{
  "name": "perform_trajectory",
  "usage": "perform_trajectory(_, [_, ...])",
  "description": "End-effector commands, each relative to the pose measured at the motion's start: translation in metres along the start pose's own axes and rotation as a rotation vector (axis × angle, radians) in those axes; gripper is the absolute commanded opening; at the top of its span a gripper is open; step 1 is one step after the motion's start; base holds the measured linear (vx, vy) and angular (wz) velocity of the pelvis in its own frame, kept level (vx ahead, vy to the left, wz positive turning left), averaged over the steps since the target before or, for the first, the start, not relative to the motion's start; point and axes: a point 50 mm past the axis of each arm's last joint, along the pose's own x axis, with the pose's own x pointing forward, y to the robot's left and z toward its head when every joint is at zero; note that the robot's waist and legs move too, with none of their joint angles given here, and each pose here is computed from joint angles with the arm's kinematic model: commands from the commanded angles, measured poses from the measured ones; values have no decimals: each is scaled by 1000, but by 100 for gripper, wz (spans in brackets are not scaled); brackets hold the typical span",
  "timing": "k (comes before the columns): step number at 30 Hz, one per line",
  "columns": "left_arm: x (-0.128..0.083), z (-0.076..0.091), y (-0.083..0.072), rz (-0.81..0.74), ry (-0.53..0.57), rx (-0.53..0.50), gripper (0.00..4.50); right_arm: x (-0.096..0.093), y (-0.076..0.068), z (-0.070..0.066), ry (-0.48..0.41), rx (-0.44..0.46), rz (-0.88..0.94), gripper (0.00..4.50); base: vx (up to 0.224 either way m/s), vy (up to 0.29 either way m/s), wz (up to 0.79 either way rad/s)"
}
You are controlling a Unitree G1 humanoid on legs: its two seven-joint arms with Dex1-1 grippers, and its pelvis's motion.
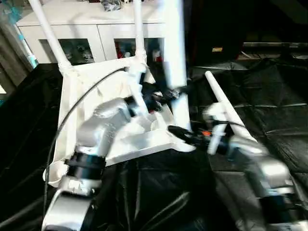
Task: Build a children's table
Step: Pick table leg
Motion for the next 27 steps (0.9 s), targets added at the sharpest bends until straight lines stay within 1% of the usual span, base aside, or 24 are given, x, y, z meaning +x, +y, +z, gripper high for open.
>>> perform_trajectory(1, [-10, 4, 7, 0, 6, 44, 295, -3, -5, 9, -47, -5, -27, 196, 0, 0, 0])
perform_trajectory(2, [-12, 2, 7, -6, 31, 72, 295, -4, -7, 9, -42, -9, -41, 196, 0, 0, 0])
perform_trajectory(3, [-15, -2, 7, -24, 68, 90, 295, -4, -8, 9, -53, 7, -50, 196, 0, 0, 0])
perform_trajectory(5, [-17, -6, 7, -38, 94, 93, 295, -5, -9, 9, -69, 31, -51, 195, 0, 0, 0])
perform_trajectory(8, [-16, -6, 8, -20, 85, 81, 295, -5, -8, 7, -65, 38, -39, 195, 0, 0, 0])
perform_trajectory(10, [-9, -4, 12, 32, 62, 47, 295, -3, -3, 6, -74, 52, -10, 195, 0, 0, 0])
perform_trajectory(12, [-9, -4, 13, 33, 62, 46, 295, -3, -3, 6, -75, 52, -10, 195, 0, 0, 0])
perform_trajectory(13, [-5, -5, 17, 80, 77, 49, 295, -1, -2, 7, -82, 51, -6, 195, 0, 0, 0])
perform_trajectory(16, [2, -4, 21, 136, 84, 58, 295, 1, 0, 8, -90, 48, 0, 195, 0, 0, 0])
perform_trajectory(17, [15, 8, 10, 75, -5, 6, 295, 3, 0, 5, -64, 31, -5, 195, 0, 0, 0])
perform_trajectory(18, [20, 15, 3, 31, -47, -21, 295, 4, 0, 3, -53, 23, -9, 195, 0, 0, 0])
perform_trajectory(19, [27, 22, -7, -32, -90, -48, 295, 4, 0, 1, -43, 17, -12, 195, 0, 0, 0])
perform_trajectory(20, [27, 22, -7, -32, -90, -48, 295, 4, 0, 1, -43, 17, -12, 195, 0, 0, 0])
perform_trajectory(21, [33, 27, -18, -99, -116, -61, 295, 4, 1, -1, -36, 15, -12, 195, 0, 0, 0])
perform_trajectory(22, [37, 30, -26, -141, -129, -64, 295, 5, 1, -1, -30, 11, -10, 194, 0, 0, 0])
perform_trajectory(23, [38, 31, -27, -149, -130, -64, 295, 5, 1, -2, -28, 10, -10, 193, 0, 0, 0])
perform_trajectory(26, [45, 31, -41, -223, -131, -64, 295, 6, 3, -3, -16, -1, -5, 193, 0, 0, 0])
perform_trajectory(27, [46, 30, -42, -225, -129, -60, 295, 6, 3, -3, -13, -4, -5, 193, 0, 0, 0])
